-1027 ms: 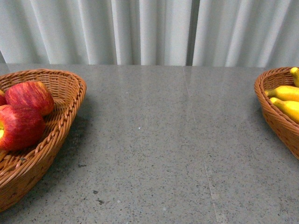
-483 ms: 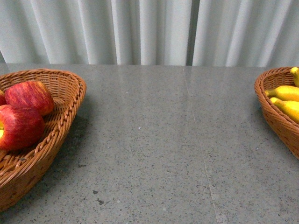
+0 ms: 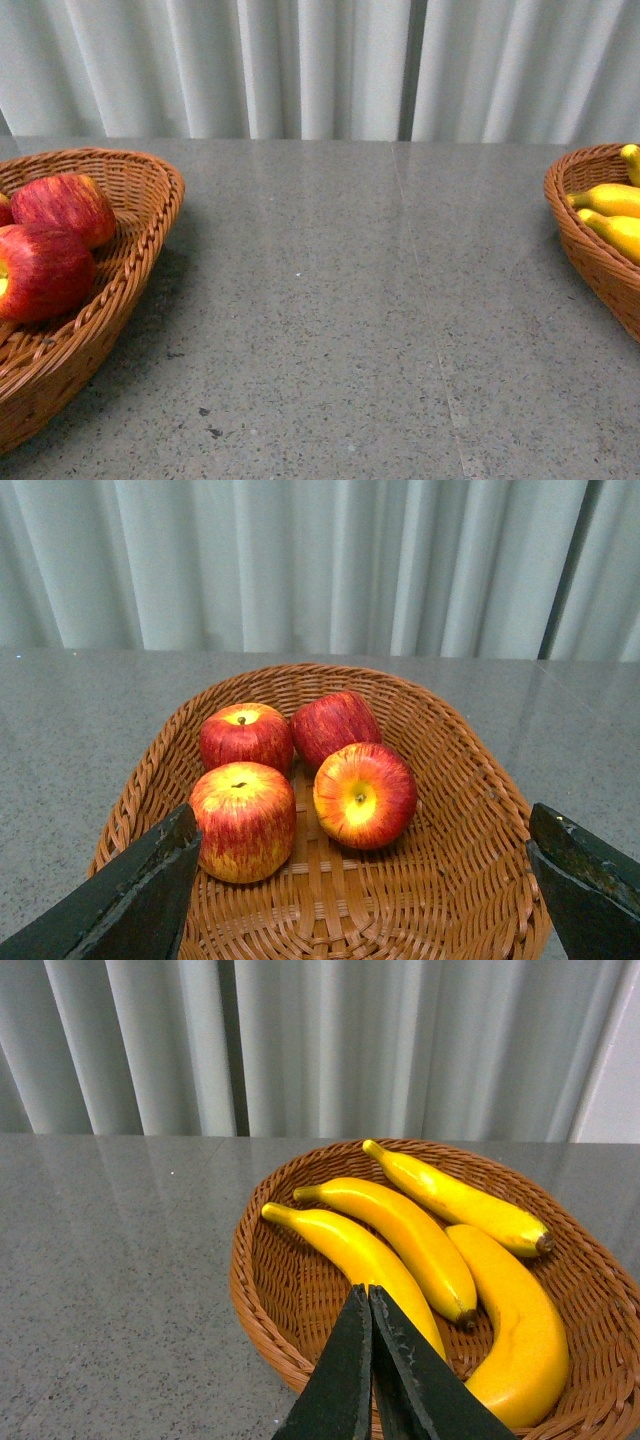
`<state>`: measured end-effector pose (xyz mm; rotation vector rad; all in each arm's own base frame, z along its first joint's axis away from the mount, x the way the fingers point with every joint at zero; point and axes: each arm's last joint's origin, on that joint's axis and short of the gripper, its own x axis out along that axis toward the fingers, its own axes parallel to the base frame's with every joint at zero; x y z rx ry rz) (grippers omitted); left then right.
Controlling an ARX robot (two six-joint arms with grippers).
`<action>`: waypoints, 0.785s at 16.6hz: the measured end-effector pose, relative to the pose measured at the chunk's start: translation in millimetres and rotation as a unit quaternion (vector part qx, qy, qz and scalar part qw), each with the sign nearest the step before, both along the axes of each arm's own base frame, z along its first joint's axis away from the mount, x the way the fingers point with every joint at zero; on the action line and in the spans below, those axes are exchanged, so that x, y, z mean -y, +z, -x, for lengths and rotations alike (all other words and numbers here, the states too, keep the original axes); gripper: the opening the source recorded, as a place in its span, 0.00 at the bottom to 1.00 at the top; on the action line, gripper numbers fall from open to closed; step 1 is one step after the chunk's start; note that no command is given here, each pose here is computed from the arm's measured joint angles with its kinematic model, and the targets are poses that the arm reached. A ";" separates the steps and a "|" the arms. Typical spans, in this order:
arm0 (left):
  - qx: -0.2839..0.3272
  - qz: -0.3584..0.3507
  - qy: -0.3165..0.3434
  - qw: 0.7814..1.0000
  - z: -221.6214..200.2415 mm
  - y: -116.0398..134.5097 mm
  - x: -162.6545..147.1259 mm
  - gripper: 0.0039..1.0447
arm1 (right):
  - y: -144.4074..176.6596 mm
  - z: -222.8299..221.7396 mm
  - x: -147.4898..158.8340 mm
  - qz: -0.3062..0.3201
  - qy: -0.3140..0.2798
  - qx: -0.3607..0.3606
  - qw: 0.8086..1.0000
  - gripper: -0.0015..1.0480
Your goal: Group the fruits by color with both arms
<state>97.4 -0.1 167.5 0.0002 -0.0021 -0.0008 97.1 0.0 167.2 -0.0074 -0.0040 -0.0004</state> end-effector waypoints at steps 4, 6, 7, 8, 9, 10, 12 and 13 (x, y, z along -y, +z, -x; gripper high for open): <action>0.000 0.000 0.000 1.000 0.0 0.0 0.0 0.94 | 0.0 0.0 0.0 0.000 0.000 0.000 1.000 0.15; 0.000 0.000 0.000 1.000 0.0 0.0 0.0 0.94 | 0.0 0.0 0.0 0.000 0.000 0.000 1.000 0.34; 0.000 0.000 0.000 1.000 0.0 0.0 0.0 0.94 | 0.0 0.0 0.0 0.000 0.000 0.000 1.000 0.41; 0.000 0.000 0.000 1.000 0.0 0.0 0.0 0.94 | 0.0 0.0 0.0 0.000 0.000 0.000 1.000 0.55; 0.000 0.000 0.000 1.000 0.0 0.0 0.0 0.94 | 0.0 0.0 0.0 0.000 0.000 0.000 1.000 0.69; 0.000 0.000 0.000 1.000 0.0 0.0 0.0 0.94 | 0.0 0.0 0.0 0.000 0.000 0.000 1.000 0.81; 0.000 0.000 0.000 1.000 0.0 0.0 0.0 0.94 | 0.0 0.0 0.0 0.000 0.000 0.000 1.000 0.93; 0.000 0.000 0.000 1.000 0.0 0.0 0.0 0.94 | 0.0 0.0 0.0 0.000 0.000 0.000 1.000 0.93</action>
